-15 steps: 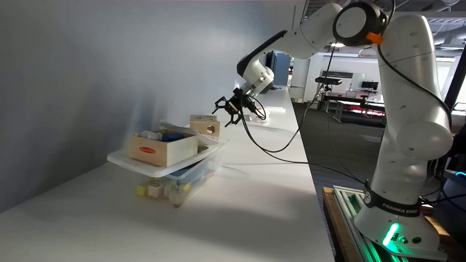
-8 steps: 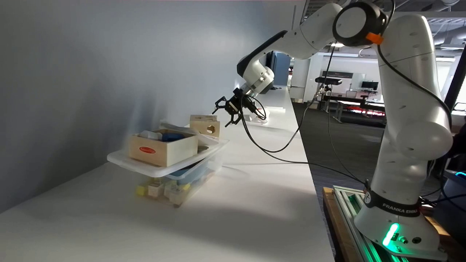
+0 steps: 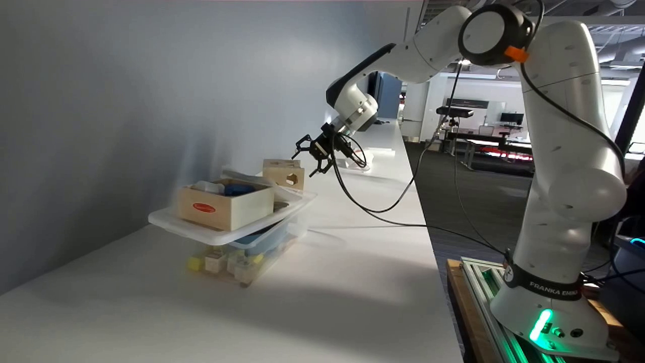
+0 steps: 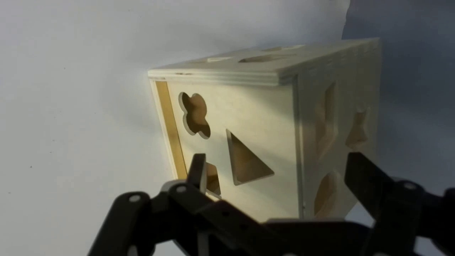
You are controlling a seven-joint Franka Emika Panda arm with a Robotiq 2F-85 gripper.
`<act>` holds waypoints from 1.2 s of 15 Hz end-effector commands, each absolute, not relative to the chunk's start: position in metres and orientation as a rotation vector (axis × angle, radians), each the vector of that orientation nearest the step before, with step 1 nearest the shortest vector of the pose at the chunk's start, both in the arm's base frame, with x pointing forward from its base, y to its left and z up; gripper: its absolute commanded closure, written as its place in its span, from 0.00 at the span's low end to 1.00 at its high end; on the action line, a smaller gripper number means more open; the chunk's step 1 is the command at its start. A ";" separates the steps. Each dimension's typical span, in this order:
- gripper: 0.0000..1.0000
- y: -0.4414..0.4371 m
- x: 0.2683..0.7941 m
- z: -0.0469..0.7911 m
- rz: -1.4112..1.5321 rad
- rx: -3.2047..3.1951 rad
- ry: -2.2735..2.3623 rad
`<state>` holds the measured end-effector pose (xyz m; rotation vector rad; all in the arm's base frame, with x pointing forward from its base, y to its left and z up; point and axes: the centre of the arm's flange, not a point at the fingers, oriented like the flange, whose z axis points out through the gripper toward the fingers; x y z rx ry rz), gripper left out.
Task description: Remove the lid of the shape sorter, put it on top of the shape sorter and put the green block on the lunchbox
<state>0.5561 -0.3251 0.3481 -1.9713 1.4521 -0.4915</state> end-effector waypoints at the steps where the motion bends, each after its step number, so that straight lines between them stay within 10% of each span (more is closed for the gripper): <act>1: 0.00 -0.332 0.568 0.345 -0.526 -1.941 1.423; 18: 0.00 -0.330 0.590 0.363 -0.565 -1.911 1.356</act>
